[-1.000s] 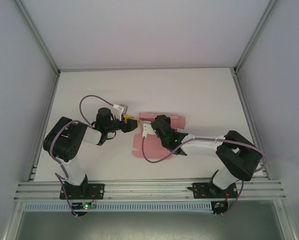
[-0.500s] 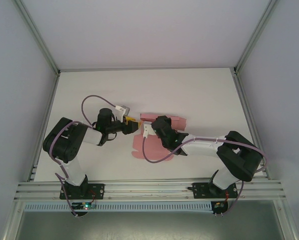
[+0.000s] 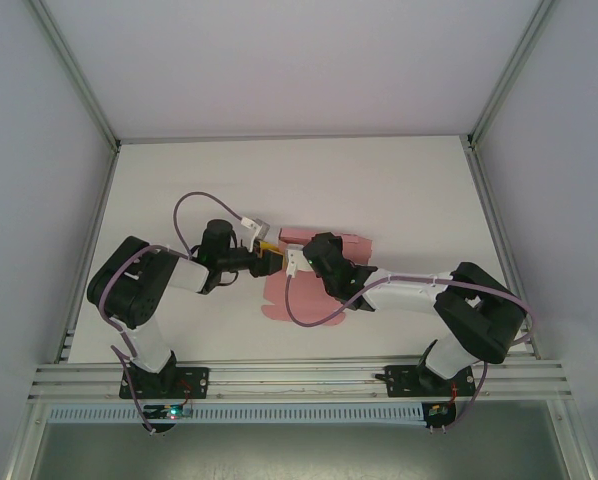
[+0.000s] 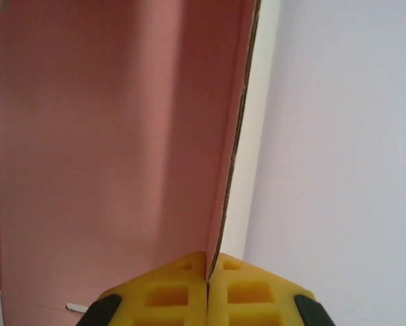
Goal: Assemble paper box
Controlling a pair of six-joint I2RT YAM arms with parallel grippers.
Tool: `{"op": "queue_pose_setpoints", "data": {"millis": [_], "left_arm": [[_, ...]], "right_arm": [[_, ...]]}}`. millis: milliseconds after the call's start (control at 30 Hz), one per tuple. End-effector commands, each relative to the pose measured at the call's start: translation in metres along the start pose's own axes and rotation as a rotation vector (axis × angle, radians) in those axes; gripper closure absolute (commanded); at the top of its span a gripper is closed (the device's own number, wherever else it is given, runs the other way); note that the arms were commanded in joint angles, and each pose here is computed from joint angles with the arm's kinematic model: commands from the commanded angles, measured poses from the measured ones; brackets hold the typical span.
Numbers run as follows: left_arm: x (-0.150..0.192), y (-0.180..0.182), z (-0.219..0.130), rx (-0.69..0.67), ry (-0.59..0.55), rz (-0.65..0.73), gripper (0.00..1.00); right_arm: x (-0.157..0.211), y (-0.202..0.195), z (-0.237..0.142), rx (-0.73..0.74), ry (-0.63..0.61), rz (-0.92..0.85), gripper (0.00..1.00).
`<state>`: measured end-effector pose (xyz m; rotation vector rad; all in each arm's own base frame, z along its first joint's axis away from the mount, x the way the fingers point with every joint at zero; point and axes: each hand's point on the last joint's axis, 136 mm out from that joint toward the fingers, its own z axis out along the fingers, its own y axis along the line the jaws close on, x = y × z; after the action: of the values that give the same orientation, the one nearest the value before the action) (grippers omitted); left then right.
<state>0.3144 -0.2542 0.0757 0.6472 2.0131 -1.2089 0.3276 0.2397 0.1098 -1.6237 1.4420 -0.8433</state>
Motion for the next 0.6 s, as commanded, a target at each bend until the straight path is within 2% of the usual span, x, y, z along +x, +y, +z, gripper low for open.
{"op": "queue_pose_setpoints", "data": {"millis": [0,433,567], "left_arm": [[-0.005,0.004,0.008,-0.025,0.005,0.024,0.49],[-0.009,0.014,0.013,-0.100,-0.057,0.042,0.45],[-0.015,0.018,0.021,-0.126,-0.109,0.066,0.50]], "right_arm": [[-0.008,0.006,-0.006,-0.037,-0.041,0.001,1.00],[-0.018,0.044,-0.020,-0.070,-0.033,-0.055,1.00],[-0.026,0.048,-0.028,-0.094,-0.069,-0.014,1.00]]}}
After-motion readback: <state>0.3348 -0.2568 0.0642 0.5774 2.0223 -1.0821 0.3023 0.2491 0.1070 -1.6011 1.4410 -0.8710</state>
